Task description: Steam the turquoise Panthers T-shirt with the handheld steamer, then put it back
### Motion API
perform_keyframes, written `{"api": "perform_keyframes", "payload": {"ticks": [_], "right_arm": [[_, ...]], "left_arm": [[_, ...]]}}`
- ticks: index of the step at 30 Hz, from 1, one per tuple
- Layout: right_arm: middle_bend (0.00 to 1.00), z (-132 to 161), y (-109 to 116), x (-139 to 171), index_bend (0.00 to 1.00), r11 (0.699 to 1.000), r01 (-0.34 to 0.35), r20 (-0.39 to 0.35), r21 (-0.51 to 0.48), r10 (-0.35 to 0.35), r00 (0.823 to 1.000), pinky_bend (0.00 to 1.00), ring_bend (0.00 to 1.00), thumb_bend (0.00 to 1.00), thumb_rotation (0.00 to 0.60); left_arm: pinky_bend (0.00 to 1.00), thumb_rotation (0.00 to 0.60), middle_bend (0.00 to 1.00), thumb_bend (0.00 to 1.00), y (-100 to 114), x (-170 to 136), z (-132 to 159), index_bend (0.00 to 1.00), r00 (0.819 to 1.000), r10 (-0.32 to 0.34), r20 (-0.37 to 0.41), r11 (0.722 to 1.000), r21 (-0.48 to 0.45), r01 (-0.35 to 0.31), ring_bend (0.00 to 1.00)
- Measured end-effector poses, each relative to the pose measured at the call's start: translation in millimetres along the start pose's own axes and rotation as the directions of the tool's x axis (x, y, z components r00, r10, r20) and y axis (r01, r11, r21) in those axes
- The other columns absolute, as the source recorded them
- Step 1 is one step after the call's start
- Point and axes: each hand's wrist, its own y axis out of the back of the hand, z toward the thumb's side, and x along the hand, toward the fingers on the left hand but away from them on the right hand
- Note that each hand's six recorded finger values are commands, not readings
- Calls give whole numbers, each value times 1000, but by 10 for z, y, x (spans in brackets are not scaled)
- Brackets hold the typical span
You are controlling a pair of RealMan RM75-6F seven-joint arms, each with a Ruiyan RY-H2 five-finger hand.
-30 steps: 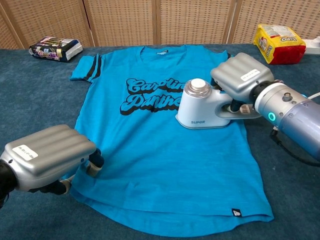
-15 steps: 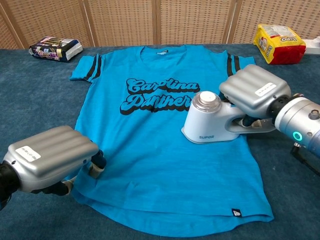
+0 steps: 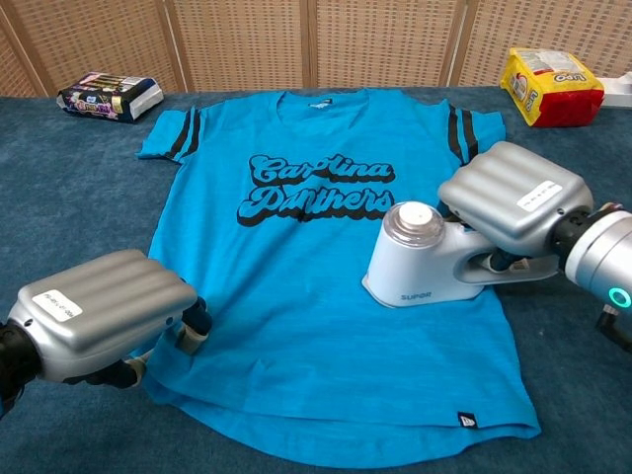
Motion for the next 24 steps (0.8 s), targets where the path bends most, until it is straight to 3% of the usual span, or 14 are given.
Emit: {"api": "perform_keyframes", "payload": {"ticks": [13,24], "right_arm": [[773,135,158,-139,783,999,38,-8,-4,-38,999,733,802,251,600],[774,-210,100,-402,783,999,31,125,-32,-26,992,732,802,251,600]], "left_arm": [[576,600,505,482,17,-18,-3,659,1000,5,-3,1000,-2,-5,451],[576,598,505,482,20,-31,-32,659,1000,6,-11,1000,-4,-6,451]]}}
